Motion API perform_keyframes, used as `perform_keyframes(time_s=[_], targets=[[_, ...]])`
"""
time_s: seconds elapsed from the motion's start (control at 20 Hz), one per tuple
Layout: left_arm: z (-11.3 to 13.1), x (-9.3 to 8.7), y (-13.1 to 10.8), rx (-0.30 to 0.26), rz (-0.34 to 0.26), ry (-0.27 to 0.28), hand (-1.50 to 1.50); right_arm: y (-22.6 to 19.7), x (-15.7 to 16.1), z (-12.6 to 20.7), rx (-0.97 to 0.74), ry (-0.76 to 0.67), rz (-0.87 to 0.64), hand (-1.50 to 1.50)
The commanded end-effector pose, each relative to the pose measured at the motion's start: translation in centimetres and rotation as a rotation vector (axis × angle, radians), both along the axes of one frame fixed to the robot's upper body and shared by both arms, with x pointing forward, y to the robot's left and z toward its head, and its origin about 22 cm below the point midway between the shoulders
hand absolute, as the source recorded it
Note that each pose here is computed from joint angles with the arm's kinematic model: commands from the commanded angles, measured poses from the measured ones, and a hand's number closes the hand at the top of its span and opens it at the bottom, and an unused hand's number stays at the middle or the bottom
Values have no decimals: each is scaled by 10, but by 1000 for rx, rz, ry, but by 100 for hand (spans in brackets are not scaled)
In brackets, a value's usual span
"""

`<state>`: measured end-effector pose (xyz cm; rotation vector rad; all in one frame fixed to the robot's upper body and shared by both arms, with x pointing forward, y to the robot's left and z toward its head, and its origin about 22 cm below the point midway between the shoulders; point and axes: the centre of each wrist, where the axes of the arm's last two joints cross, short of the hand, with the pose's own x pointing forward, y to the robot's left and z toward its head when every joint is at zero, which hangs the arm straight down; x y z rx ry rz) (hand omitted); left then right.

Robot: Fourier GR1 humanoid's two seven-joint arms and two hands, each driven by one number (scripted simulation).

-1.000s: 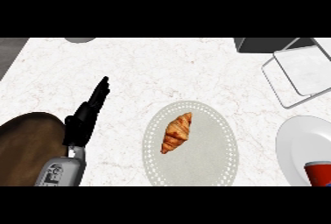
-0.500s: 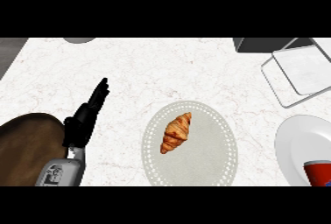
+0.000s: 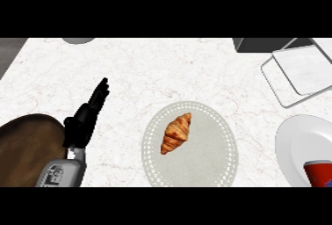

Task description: Pick the cupcake from the placemat and place it in the tiered shelf

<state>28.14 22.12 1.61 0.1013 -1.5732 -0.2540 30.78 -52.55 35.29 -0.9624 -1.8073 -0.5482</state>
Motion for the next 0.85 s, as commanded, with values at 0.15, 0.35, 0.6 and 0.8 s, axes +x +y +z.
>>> perform_keyframes(time_s=[0.15,0.35,0.6,0.8], targets=[[7,-8,5,12,8,-3,0,-68,-80,11,100,157,-83,-150],[-7,-4,4,0,14,-12,0,-95,-118,-1,87,267,-51,-150],[0,-5,14,-2,30,-12,0,-120,-174,-5,20,323,-39,-150],[7,9,9,-3,26,-12,0,-129,-201,-4,49,311,0,-150]])
